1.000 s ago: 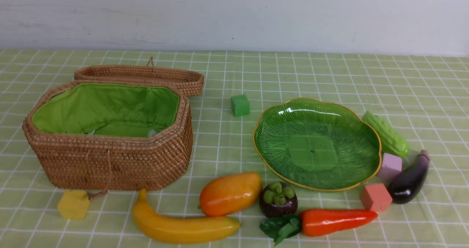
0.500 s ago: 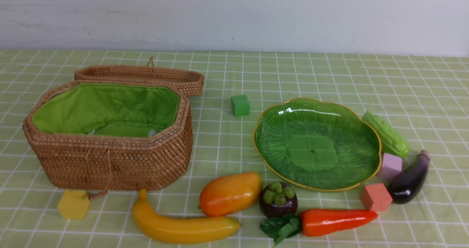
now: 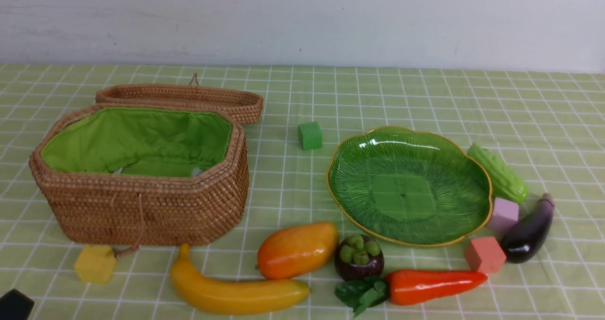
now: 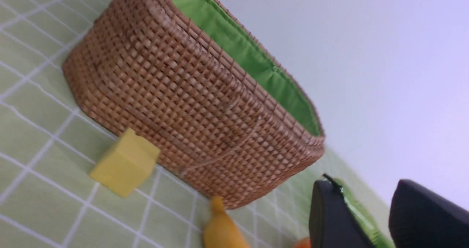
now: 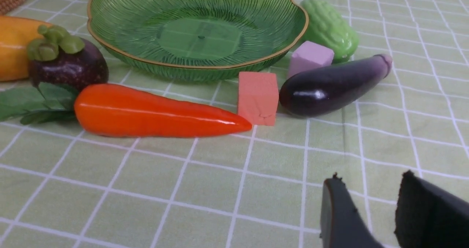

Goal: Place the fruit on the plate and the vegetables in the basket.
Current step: Use the left arm to grab a banana and put it into the right plate, then grab the mango with your left arm and place it on the right plate

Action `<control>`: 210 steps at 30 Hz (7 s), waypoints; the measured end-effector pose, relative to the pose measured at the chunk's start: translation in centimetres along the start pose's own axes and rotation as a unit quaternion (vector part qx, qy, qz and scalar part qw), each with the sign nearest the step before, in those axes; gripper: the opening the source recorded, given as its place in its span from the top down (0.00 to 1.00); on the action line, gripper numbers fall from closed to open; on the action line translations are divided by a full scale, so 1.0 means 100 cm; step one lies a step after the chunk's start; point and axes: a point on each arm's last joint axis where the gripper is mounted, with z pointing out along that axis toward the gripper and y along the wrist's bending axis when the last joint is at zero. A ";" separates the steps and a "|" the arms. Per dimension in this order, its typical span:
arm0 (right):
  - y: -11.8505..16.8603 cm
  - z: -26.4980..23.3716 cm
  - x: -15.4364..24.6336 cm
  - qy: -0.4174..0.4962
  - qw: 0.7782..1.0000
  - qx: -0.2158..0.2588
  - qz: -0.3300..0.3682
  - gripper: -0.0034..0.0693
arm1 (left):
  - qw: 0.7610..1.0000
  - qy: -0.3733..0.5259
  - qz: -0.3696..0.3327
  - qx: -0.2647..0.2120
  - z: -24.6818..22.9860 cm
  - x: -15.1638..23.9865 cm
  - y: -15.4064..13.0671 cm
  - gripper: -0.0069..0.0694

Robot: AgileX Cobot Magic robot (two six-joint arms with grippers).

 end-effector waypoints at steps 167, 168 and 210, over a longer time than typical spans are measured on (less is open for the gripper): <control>0.024 -0.061 -0.160 0.203 0.973 -0.111 -0.010 0.84 | 0.508 0.572 0.639 0.079 0.279 0.130 -0.199 0.07; 0.024 -0.061 -0.160 0.205 0.972 -0.111 -0.010 0.84 | 0.498 0.572 0.647 0.075 0.282 0.134 -0.194 0.05; 0.024 -0.060 -0.161 0.198 0.974 -0.111 -0.008 0.83 | 0.616 0.451 0.634 0.125 0.318 0.116 -0.260 0.18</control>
